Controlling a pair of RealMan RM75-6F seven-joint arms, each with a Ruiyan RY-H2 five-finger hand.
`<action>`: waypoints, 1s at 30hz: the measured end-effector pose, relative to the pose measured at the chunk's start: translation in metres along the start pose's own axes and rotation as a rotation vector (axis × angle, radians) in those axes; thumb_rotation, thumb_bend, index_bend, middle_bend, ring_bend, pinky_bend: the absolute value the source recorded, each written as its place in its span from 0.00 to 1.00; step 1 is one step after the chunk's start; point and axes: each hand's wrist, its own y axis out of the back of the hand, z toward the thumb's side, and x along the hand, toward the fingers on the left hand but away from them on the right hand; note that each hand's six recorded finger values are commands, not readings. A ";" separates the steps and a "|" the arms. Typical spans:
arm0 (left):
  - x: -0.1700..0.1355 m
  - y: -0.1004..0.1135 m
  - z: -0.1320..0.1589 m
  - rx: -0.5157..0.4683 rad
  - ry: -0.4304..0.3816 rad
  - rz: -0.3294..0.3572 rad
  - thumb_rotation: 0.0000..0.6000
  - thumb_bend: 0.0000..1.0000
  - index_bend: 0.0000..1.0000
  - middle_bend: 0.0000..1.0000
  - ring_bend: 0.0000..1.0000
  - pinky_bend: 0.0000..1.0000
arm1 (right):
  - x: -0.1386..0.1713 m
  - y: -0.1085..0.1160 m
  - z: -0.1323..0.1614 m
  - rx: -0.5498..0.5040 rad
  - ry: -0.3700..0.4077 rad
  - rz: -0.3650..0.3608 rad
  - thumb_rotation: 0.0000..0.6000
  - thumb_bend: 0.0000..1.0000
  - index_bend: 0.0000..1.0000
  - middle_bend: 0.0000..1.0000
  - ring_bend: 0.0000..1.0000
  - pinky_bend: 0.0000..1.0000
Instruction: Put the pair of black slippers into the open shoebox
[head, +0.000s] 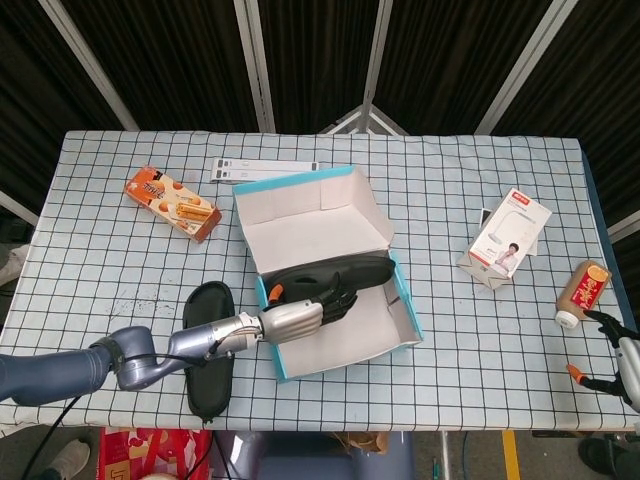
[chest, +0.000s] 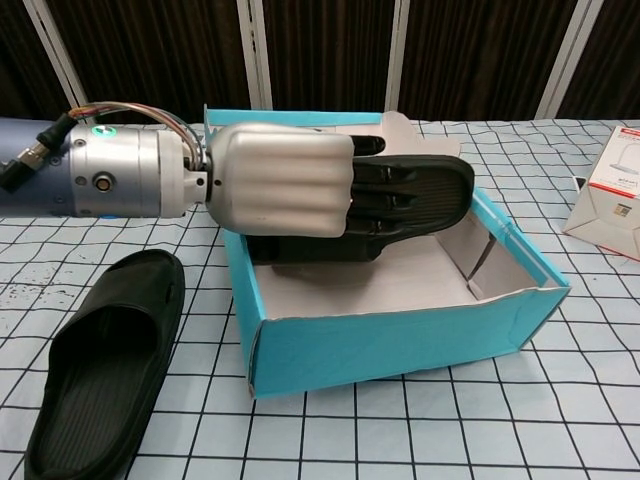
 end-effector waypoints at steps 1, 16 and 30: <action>-0.002 -0.001 0.002 -0.009 -0.007 -0.002 1.00 0.00 0.00 0.01 0.00 0.20 | 0.000 0.000 0.000 0.001 0.000 0.001 1.00 0.23 0.20 0.20 0.25 0.21; -0.012 -0.014 0.009 -0.360 0.075 -0.061 1.00 0.05 0.00 0.02 0.00 0.20 | -0.001 -0.002 0.001 0.008 -0.006 0.008 1.00 0.23 0.21 0.20 0.25 0.21; -0.019 -0.006 0.014 -0.297 0.010 -0.117 0.90 0.18 0.00 0.02 0.00 0.20 | -0.001 -0.003 0.001 0.006 -0.005 0.015 1.00 0.23 0.21 0.20 0.25 0.21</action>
